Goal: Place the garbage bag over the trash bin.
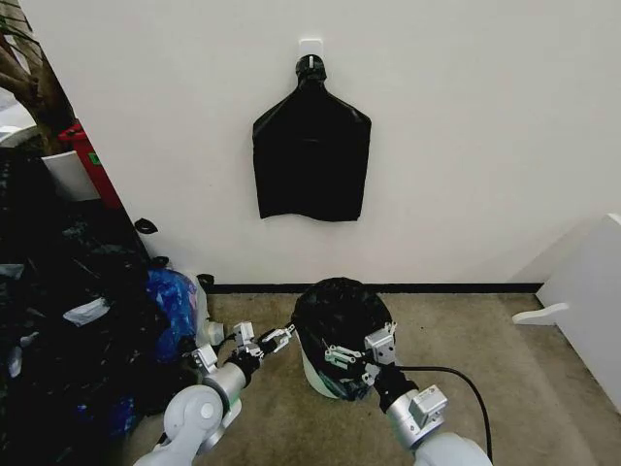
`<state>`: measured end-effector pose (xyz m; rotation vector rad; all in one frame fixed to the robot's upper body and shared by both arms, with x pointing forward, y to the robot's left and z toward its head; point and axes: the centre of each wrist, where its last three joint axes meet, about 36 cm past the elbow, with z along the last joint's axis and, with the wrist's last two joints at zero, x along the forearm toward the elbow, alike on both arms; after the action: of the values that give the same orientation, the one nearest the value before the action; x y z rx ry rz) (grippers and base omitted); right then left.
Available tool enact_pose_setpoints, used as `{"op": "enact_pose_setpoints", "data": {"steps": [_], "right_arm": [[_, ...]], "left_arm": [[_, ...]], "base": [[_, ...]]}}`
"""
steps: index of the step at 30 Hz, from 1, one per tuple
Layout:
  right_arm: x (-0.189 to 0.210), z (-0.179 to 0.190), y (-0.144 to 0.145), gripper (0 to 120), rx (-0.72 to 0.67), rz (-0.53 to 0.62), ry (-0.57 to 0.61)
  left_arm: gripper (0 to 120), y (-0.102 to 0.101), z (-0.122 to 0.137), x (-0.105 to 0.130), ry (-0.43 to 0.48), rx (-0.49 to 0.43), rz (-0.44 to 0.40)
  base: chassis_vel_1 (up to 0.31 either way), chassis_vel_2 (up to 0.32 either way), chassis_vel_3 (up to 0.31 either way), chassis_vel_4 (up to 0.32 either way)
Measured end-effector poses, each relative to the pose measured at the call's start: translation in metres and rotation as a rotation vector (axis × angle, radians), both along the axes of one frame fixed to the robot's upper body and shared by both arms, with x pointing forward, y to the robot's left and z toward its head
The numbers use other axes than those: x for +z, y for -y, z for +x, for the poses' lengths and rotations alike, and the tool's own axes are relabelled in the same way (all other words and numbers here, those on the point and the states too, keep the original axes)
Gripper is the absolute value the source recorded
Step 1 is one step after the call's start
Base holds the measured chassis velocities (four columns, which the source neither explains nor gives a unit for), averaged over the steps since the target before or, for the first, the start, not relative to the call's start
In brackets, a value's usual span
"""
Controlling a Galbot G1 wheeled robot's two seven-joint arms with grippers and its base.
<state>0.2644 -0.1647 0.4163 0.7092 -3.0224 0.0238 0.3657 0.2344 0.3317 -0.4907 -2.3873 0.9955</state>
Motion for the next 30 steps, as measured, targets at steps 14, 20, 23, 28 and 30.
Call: {"op": "enact_pose_setpoints", "data": {"steps": [14, 20, 23, 28, 30], "right_arm": [[-0.003, 0.000, -0.001, 100, 0.000, -0.008, -0.017], [-0.004, -0.001, -0.002, 100, 0.000, -0.008, -0.024], [-0.005, -0.002, -0.002, 100, 0.000, -0.008, -0.028], [-0.008, -0.002, -0.003, 100, 0.002, -0.007, -0.036], [-0.010, -0.003, -0.006, 100, 0.006, -0.002, -0.042]], "left_arm": [[100, -0.013, -0.010, -0.015, -0.036, 0.101, 0.007], [100, -0.004, -0.004, -0.001, 0.001, 0.083, -0.014], [100, 0.003, 0.004, 0.000, -0.002, 0.082, -0.024], [100, -0.001, 0.006, -0.016, -0.058, 0.114, -0.062], [100, -0.007, 0.009, -0.028, -0.079, 0.121, -0.091]], "base": [[0.000, 0.000, 0.000, 0.000], [0.000, 0.000, 0.000, 0.000], [0.000, 0.000, 0.000, 0.000], [0.000, 0.000, 0.000, 0.000], [0.000, 0.000, 0.000, 0.000]]}}
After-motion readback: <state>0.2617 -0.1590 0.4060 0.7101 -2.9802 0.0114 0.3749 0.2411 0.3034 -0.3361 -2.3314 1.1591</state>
